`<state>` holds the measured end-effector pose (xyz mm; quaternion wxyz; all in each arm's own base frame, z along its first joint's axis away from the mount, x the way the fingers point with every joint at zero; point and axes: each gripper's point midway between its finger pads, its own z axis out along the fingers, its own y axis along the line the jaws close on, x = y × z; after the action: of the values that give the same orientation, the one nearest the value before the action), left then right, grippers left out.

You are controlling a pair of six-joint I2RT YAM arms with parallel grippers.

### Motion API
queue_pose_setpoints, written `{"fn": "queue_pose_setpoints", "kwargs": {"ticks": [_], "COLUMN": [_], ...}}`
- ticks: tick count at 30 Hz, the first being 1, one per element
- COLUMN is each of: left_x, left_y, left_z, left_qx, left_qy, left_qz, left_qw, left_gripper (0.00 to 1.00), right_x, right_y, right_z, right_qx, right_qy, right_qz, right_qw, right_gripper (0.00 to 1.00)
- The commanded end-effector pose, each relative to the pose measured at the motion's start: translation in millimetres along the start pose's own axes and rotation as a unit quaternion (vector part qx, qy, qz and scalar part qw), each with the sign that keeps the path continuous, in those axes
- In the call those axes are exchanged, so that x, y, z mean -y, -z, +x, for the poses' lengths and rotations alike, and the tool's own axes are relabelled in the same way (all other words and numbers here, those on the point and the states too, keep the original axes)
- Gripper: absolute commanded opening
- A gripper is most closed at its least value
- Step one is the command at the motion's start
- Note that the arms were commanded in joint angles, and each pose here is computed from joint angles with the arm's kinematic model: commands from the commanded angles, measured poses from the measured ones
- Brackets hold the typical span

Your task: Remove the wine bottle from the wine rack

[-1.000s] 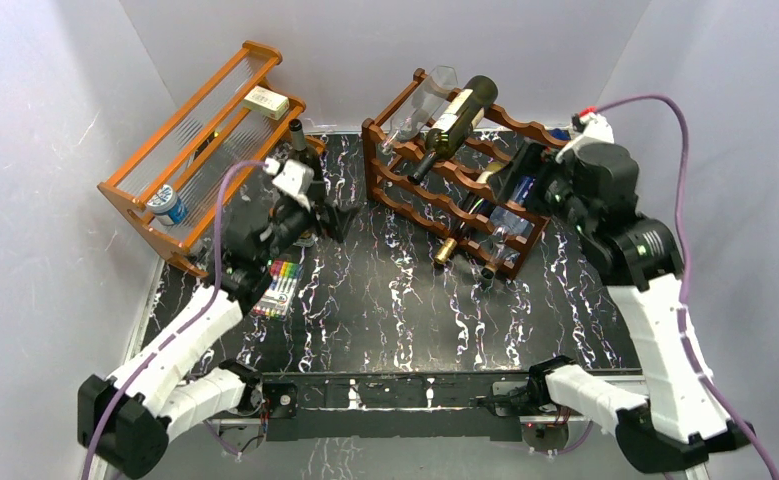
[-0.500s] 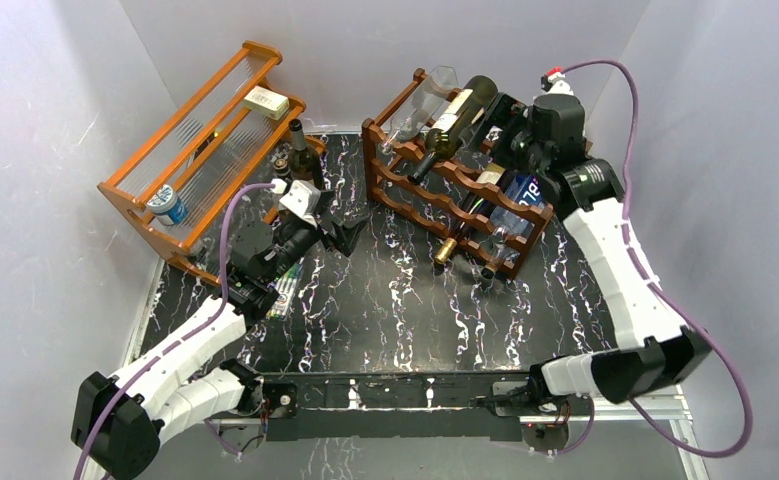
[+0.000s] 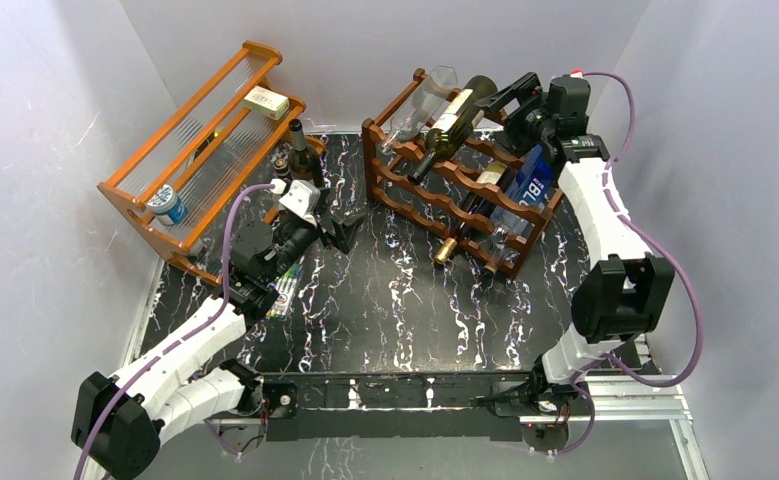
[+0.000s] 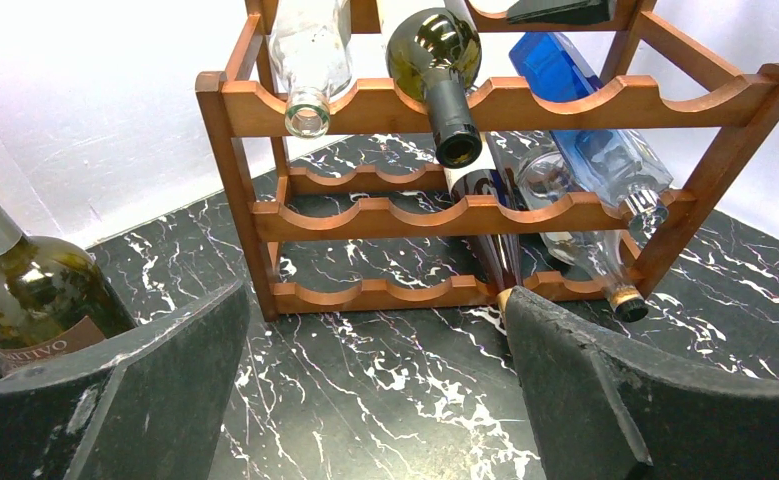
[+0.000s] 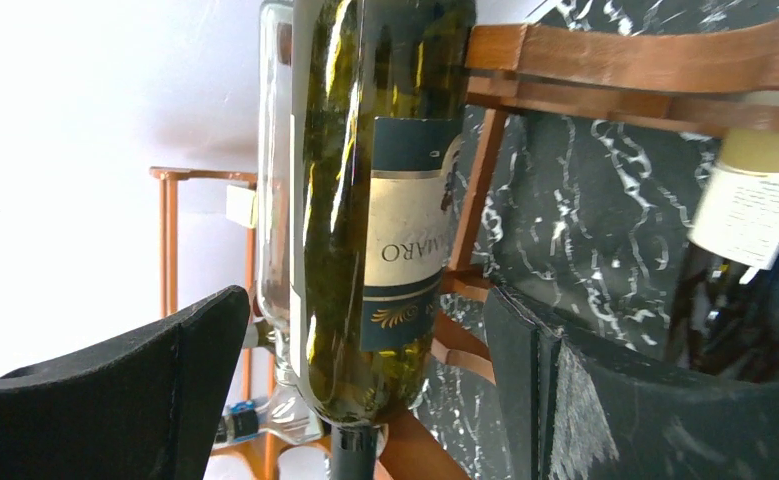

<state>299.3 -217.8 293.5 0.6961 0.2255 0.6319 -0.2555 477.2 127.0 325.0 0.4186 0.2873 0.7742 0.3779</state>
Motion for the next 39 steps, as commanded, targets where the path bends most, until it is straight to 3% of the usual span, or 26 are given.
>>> {"fn": "queue_pose_setpoints", "kwargs": {"ticks": [1,12,21,30,39], "left_x": [3,4,5,4,5], "left_y": [-3,-5,-7,-8,-10], "left_z": [-27,-24,-22,-18,-16], "left_qx": [0.041,0.036,0.032,0.026,0.022], "left_qy": [-0.009,-0.008,-0.008,-0.008,-0.008], "left_qz": [0.008,0.011,0.014,0.014,0.017], "left_qw": [0.999,0.999,0.999,1.0,1.0], "left_gripper": [0.98,0.98,0.98,0.98,0.98], "right_x": [-39,-28,-9,-37,-102], "right_y": [-5,-53,-73,-56,15], "right_z": [2,37,47,35,1], "right_qx": [-0.015,-0.073,-0.073,-0.044,0.024], "right_qy": [-0.021,-0.026,-0.033,-0.026,-0.044], "right_qz": [-0.087,-0.081,-0.059,-0.114,-0.246], "right_qw": [0.996,0.994,0.995,0.992,0.968], "right_gripper": [0.98,0.98,0.97,0.68,0.53]}}
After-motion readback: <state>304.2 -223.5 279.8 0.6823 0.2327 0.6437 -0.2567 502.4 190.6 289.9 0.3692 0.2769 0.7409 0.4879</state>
